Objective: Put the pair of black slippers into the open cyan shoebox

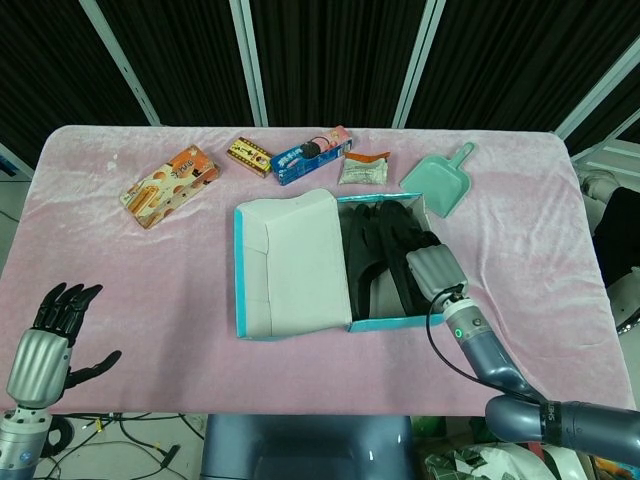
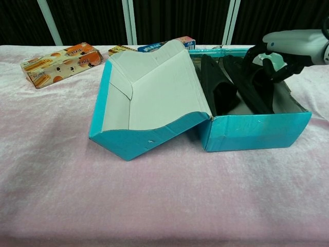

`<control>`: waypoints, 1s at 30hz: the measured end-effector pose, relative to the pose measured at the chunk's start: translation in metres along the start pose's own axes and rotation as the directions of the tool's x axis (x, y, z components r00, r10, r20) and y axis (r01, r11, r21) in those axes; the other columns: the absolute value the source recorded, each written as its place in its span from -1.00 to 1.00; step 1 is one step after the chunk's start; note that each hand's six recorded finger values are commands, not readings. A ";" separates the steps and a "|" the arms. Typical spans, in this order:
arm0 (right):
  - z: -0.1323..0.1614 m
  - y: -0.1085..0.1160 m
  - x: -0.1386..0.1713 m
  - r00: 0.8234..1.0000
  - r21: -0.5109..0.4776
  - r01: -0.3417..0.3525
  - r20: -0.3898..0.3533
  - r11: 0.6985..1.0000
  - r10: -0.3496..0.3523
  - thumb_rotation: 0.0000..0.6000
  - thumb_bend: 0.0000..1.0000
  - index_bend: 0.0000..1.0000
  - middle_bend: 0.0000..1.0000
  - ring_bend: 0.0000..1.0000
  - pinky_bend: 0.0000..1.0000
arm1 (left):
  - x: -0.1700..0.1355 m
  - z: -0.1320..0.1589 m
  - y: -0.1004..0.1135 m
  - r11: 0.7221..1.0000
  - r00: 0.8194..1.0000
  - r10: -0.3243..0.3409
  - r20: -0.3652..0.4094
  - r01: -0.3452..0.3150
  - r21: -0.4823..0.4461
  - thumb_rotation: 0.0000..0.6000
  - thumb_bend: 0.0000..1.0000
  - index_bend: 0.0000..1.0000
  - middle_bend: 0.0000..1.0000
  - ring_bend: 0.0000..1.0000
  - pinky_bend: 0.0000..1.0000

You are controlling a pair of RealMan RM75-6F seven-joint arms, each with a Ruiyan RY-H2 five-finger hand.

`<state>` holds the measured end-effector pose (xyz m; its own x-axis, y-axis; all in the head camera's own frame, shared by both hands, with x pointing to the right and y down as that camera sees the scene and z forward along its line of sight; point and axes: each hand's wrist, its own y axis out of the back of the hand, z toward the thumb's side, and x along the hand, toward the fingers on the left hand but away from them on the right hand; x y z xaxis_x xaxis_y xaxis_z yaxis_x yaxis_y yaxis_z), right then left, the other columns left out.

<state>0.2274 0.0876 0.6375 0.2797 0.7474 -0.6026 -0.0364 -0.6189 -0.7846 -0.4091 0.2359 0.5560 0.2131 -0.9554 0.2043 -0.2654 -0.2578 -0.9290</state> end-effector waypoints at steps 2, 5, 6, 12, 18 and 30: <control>0.000 0.005 0.007 1.000 -0.003 0.011 -0.006 1.000 -0.011 1.00 0.02 -0.60 -0.70 -1.00 -0.79 | 0.001 0.001 0.000 1.000 1.000 0.000 0.004 0.000 0.000 1.00 -1.00 -0.86 -0.69 -0.82 -0.85; -0.002 0.011 0.017 1.000 -0.010 0.025 -0.009 1.000 -0.025 1.00 -0.37 -0.79 -0.78 -1.00 -0.79 | 0.002 0.003 0.000 1.000 1.000 0.002 0.009 -0.002 0.000 1.00 -1.00 -0.86 -0.69 -0.82 -0.85; -0.002 0.013 0.020 0.999 -0.014 0.031 -0.010 0.999 -0.031 1.00 -0.43 -0.83 -0.80 -1.00 -0.79 | 0.002 0.003 0.000 1.000 1.000 0.002 0.010 -0.002 0.000 1.00 -1.00 -0.86 -0.69 -0.82 -0.85; -0.009 0.024 0.043 0.995 -0.058 0.101 -0.007 0.993 -0.102 1.00 -0.45 -0.95 -0.87 -1.00 -0.79 | 0.001 0.003 0.002 1.000 1.000 0.008 0.012 -0.009 0.010 1.00 -1.00 -0.86 -0.69 -0.82 -0.85; -0.036 0.039 0.077 0.966 -0.082 0.256 0.057 0.963 -0.252 1.00 -0.45 -0.99 -0.95 -1.00 -0.79 | -0.002 -0.004 0.004 1.000 1.000 0.011 -0.017 -0.011 0.025 1.00 -1.00 -0.86 -0.69 -0.82 -0.85; -0.106 0.016 0.176 0.877 0.025 0.424 0.237 0.905 -0.418 1.00 -0.50 -1.00 -0.97 -1.00 -0.79 | -0.010 -0.009 0.008 0.999 0.998 -0.014 -0.058 0.017 0.048 1.00 -1.00 -0.86 -0.69 -0.82 -0.88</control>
<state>0.3773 0.1839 0.5341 0.0335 0.9714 -0.2353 0.0615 -0.2370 -0.9696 -0.4221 0.2426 0.5497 0.1624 -0.9583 0.2350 -0.2163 -0.2670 -0.9391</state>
